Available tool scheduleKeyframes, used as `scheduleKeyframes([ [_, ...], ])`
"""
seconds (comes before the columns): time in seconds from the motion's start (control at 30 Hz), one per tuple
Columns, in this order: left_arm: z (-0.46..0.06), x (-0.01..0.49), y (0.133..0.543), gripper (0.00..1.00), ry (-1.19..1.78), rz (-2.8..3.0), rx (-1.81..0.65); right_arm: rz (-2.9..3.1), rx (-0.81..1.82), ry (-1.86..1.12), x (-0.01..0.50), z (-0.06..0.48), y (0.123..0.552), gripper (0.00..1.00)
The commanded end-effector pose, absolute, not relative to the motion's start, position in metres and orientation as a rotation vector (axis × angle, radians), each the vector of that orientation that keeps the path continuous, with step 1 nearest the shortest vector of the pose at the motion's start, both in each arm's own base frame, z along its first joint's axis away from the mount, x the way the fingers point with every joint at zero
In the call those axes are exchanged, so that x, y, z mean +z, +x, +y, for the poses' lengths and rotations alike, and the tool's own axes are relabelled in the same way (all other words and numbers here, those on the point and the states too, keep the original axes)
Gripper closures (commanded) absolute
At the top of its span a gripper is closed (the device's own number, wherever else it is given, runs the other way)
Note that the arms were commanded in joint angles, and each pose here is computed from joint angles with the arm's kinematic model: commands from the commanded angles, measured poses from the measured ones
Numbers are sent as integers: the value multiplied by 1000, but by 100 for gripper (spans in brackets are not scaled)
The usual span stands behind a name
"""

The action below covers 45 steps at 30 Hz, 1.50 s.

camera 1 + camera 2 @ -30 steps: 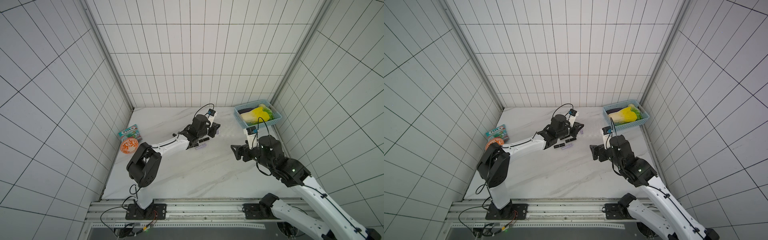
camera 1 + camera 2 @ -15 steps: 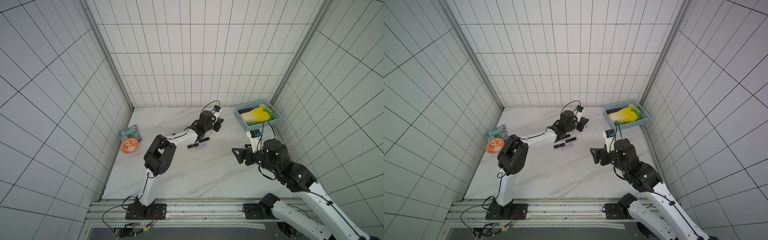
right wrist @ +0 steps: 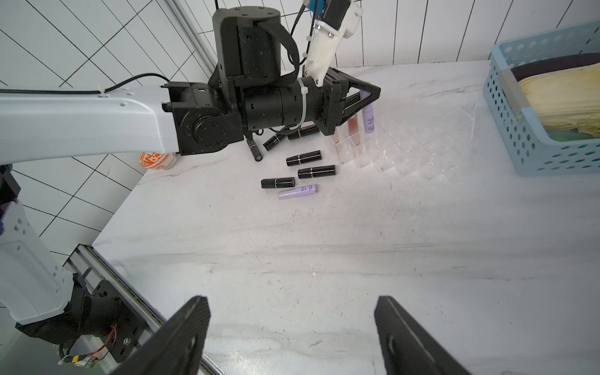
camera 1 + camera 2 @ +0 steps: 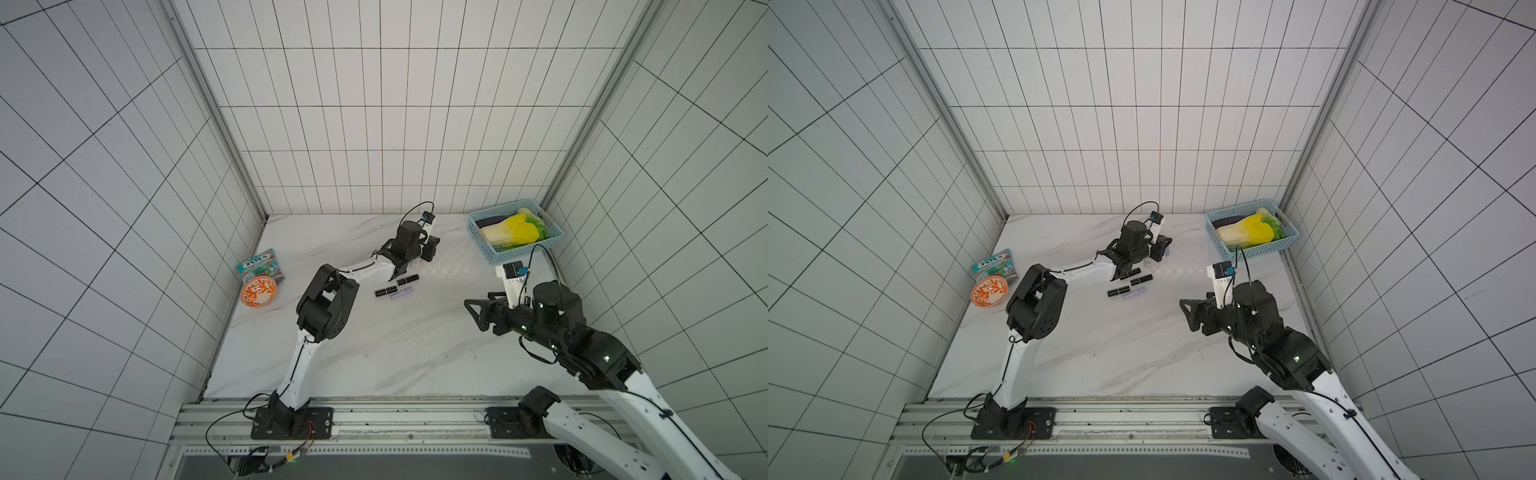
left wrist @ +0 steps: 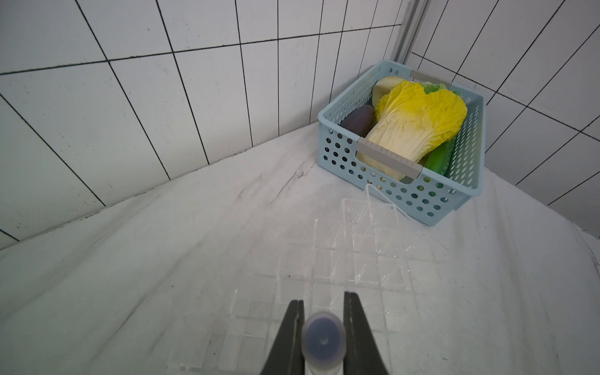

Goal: Arrange the lipsticks in the organizer
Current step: Place the lipstick in the storage box, then pick up the lipstick at the center of the board.

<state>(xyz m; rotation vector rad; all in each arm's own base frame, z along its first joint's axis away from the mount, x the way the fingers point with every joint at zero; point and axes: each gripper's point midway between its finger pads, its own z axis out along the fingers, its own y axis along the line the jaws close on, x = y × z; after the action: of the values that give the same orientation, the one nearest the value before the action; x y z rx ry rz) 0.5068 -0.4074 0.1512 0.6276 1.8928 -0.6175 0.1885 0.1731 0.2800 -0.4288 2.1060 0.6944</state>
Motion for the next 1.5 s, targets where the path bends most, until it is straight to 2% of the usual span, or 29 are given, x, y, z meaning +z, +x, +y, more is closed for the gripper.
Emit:
scheduleKeyframes([
  [0.0, -418, 142, 508, 90, 647, 1889, -645, 2118, 702, -424, 280, 172, 187, 17],
  [0.23, -422, 132, 509, 89, 659, 1907, -629, 2128, 693, -430, 277, 170, 185, 17],
  [0.3, -420, 132, 509, 85, 657, 1909, -619, 2135, 689, -435, 275, 171, 186, 17],
  [0.33, -418, 133, 509, 80, 654, 1908, -615, 2140, 686, -440, 273, 172, 186, 16],
  [0.37, -418, 135, 509, 71, 652, 1904, -616, 2145, 680, -446, 272, 172, 187, 16],
  [0.4, -417, 136, 509, 58, 648, 1903, -618, 2153, 671, -452, 269, 173, 188, 16],
  [0.47, -416, 144, 505, 41, 644, 1898, -630, 2166, 650, -465, 265, 174, 191, 15],
  [0.53, -413, 156, 501, 28, 626, 1887, -650, 2175, 620, -477, 261, 175, 197, 14],
  [0.6, -404, 175, 494, 20, 592, 1870, -665, 2178, 591, -494, 259, 178, 203, 13],
  [0.73, -358, 206, 483, 20, 430, 1893, -666, 2205, 526, -553, 250, 191, 224, 11],
  [0.87, -280, 218, 465, 20, 193, 1947, -673, 2271, 484, -670, 227, 216, 249, 10],
  [1.1, -154, 178, 416, 21, -94, 2118, -578, 2261, 564, -881, 208, 270, 278, 11],
  [1.27, -123, 180, 387, 21, -187, 2065, -607, 2340, 511, -1096, 166, 299, 291, 8],
  [1.47, -115, 170, 379, 22, -210, 2107, -639, 2383, 528, -1227, 125, 334, 303, 14],
])
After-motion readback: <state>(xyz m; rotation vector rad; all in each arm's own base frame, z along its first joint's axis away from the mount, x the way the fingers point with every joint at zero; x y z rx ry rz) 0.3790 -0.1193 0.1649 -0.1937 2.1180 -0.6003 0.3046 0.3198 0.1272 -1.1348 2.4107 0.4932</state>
